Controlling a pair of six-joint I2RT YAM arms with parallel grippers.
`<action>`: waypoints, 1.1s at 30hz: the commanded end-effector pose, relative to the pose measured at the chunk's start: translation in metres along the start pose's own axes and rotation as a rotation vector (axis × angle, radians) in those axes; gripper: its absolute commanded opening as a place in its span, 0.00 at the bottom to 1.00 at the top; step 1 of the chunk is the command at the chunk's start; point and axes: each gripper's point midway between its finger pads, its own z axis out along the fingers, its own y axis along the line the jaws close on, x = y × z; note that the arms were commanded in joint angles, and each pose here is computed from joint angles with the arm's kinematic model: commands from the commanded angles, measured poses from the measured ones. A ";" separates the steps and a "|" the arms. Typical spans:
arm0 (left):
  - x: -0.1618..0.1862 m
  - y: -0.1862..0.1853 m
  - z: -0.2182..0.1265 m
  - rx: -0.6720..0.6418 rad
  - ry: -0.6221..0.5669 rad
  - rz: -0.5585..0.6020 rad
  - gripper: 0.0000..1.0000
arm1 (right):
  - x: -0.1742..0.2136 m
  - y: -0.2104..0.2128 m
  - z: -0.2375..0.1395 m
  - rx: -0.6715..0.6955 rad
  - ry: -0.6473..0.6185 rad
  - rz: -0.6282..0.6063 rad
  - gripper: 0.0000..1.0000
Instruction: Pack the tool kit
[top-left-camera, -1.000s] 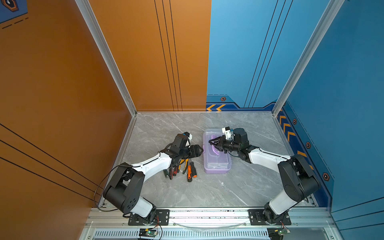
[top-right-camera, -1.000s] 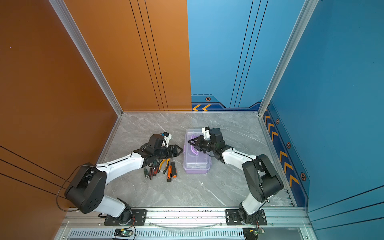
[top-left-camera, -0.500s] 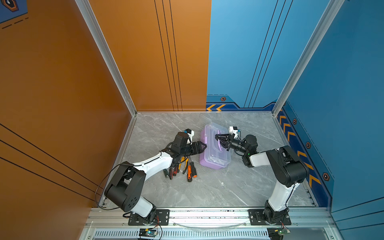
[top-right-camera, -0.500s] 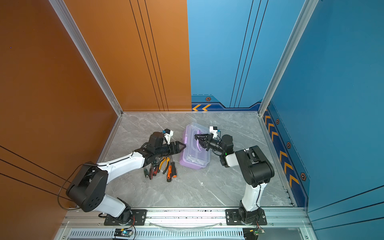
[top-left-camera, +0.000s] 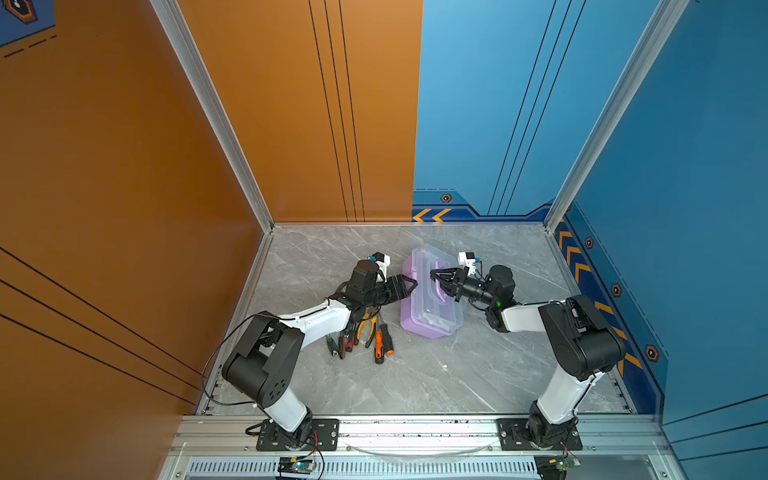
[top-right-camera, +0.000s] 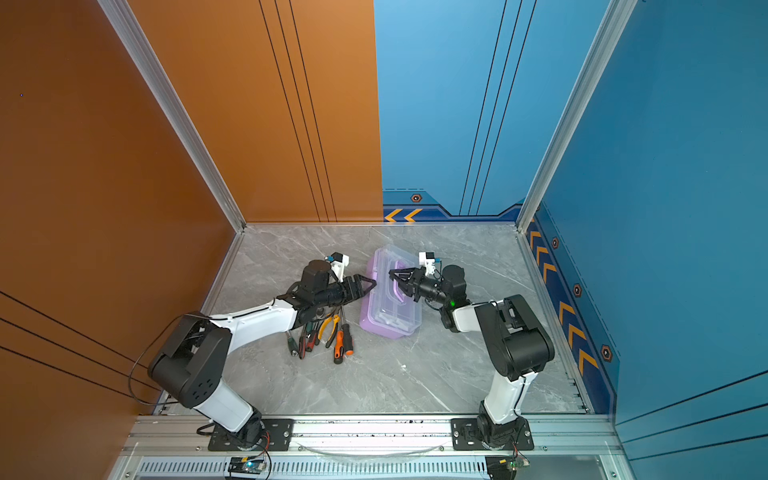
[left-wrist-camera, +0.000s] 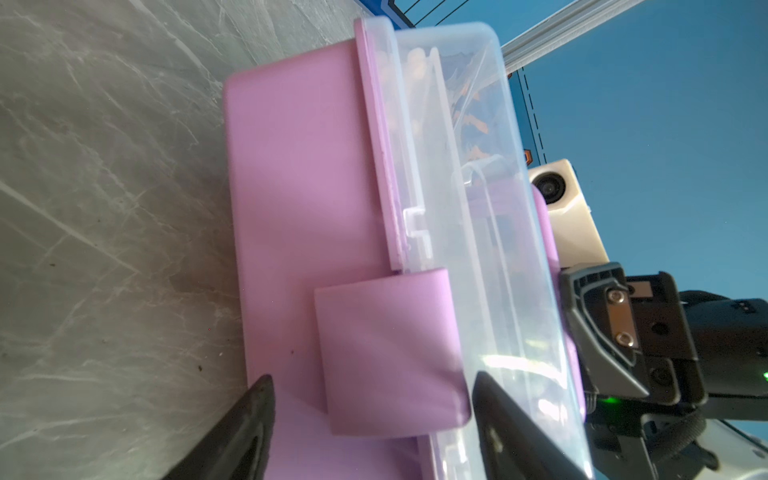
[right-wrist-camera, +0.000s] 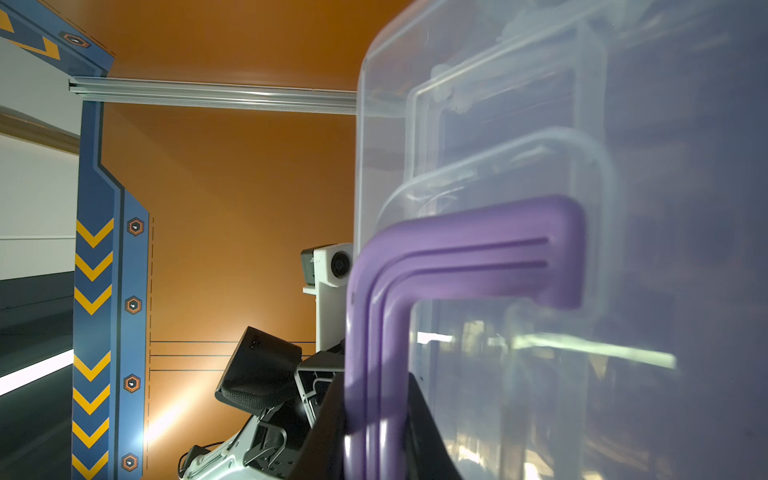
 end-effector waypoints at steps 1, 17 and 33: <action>0.013 -0.005 0.011 0.044 0.069 -0.032 0.74 | 0.031 -0.050 0.003 0.154 0.100 0.049 0.00; -0.006 -0.061 0.006 0.465 0.069 -0.175 0.59 | 0.034 -0.087 0.002 0.392 0.130 0.004 0.00; -0.024 -0.081 -0.030 0.675 0.012 -0.240 0.56 | 0.030 -0.127 -0.005 0.481 0.155 -0.012 0.00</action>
